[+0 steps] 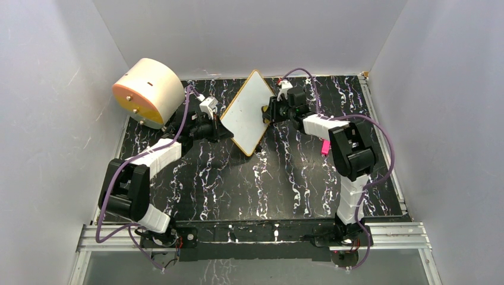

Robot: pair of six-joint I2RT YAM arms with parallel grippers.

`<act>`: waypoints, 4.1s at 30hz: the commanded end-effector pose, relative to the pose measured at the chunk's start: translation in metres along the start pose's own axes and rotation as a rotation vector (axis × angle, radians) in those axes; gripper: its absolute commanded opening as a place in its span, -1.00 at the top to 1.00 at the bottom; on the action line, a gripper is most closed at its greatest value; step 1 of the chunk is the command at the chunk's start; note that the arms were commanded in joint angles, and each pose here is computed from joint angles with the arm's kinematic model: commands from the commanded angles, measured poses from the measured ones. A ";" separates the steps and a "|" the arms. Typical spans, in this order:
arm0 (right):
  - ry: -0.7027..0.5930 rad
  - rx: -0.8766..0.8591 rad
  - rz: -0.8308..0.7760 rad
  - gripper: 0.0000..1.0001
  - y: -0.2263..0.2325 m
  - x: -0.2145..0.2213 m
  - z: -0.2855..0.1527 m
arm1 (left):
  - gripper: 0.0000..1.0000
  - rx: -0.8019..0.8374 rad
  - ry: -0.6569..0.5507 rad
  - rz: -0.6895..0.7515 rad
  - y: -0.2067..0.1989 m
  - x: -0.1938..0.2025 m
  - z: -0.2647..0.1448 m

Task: Erase the whiteboard

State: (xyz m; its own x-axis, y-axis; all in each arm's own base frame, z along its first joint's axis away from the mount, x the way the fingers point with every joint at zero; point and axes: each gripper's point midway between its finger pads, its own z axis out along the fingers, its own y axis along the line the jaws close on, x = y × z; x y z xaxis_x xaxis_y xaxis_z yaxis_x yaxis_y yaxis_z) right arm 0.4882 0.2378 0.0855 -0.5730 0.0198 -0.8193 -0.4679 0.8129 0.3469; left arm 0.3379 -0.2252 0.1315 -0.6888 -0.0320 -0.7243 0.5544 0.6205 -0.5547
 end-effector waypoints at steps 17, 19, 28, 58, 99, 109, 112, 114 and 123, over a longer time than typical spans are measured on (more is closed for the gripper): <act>-0.095 -0.022 -0.067 0.66 0.010 -0.040 0.013 | 1.00 0.066 0.151 -0.041 -0.011 0.043 0.000; -0.085 0.006 -0.065 0.66 -0.003 -0.029 0.015 | 1.00 0.064 0.153 -0.042 -0.010 0.043 0.000; -0.101 0.024 -0.061 0.66 -0.017 -0.002 0.019 | 1.00 0.063 0.157 -0.050 -0.009 0.045 0.002; -0.228 0.066 0.078 0.68 -0.048 -0.046 0.016 | 1.00 0.073 0.172 -0.042 -0.009 0.045 0.002; -0.065 -0.315 -0.264 0.64 0.155 0.077 -0.047 | 1.00 0.054 0.130 -0.102 -0.009 0.044 0.004; -0.103 -0.344 -0.292 0.61 0.169 0.054 -0.098 | 0.82 0.030 0.110 -0.093 -0.007 0.036 0.003; -0.159 -0.221 -0.261 0.61 0.148 0.033 -0.114 | 0.39 0.032 0.094 -0.078 -0.010 0.025 0.003; -0.190 -0.138 -0.205 0.60 0.132 0.019 -0.124 | 0.08 0.030 0.073 -0.063 -0.012 0.014 0.003; -0.183 0.236 -0.002 0.55 0.057 0.012 -0.167 | -0.49 -0.038 -0.130 0.073 -0.032 -0.056 -0.026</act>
State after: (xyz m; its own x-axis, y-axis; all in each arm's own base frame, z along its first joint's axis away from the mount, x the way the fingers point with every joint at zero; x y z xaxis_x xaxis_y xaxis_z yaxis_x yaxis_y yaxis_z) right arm 0.3410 0.2317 0.1782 -0.3832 0.0478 -0.9224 -0.4956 0.8321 0.2490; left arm 0.3370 -0.2285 0.1412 -0.7094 -0.0451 -0.7033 0.5177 0.6439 -0.5634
